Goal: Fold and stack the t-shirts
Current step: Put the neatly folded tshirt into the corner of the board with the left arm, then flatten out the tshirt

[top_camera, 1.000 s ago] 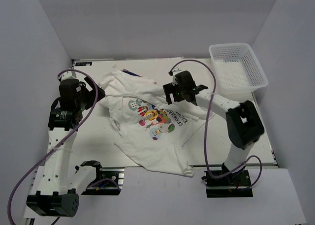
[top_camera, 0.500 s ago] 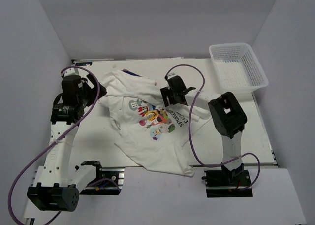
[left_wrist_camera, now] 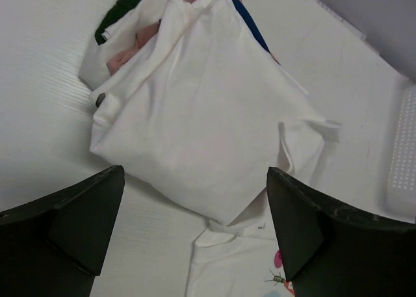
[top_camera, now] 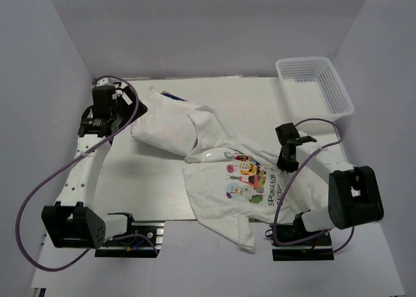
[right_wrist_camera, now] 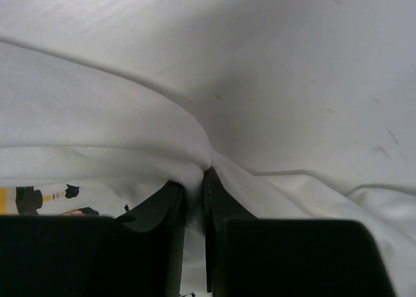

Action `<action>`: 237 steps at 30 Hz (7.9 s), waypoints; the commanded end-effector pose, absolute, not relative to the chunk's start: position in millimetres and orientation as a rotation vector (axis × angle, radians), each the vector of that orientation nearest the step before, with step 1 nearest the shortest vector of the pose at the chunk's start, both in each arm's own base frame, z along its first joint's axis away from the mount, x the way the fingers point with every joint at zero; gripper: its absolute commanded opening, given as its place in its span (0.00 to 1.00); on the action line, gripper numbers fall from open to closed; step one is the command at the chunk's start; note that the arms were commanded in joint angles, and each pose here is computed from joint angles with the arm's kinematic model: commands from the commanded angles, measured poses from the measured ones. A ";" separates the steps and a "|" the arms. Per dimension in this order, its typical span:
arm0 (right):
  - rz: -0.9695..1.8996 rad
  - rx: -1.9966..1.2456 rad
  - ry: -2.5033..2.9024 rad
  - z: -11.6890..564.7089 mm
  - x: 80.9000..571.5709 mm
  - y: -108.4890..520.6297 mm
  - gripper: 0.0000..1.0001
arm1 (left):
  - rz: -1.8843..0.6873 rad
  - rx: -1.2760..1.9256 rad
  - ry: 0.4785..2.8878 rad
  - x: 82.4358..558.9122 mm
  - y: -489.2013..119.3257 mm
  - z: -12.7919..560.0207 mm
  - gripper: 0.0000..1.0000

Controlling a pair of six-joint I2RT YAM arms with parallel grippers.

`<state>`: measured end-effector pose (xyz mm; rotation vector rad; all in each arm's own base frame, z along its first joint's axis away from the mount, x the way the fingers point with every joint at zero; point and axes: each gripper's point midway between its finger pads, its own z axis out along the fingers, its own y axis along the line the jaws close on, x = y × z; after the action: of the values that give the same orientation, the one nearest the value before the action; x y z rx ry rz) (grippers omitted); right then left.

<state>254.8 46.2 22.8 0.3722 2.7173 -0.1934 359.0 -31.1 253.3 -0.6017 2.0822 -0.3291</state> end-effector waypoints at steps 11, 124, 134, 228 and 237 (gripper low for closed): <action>0.037 0.291 2.533 102.7 279.6 40.9 0.90 | -0.597 -0.310 2.242 430.2 -101.3 222.5 1.00; 0.009 0.310 2.558 116.9 314.6 87.3 0.90 | -0.121 -0.583 2.517 487.6 -75.7 49.9 0.84; -0.127 0.422 2.639 98.6 287.3 53.4 0.90 | 0.062 -0.559 2.523 521.4 -57.7 30.4 0.68; 0.200 0.212 2.459 182.0 335.1 62.8 0.90 | -0.396 -0.318 1.954 635.9 -98.4 243.0 1.00; 0.425 -0.276 2.604 155.1 286.2 130.8 0.90 | -0.514 -0.112 1.942 575.6 -126.3 295.6 1.00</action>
<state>309.0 108.7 165.6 -0.0680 2.5413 0.3479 600.5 -112.4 290.4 -0.2082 1.9035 -0.4639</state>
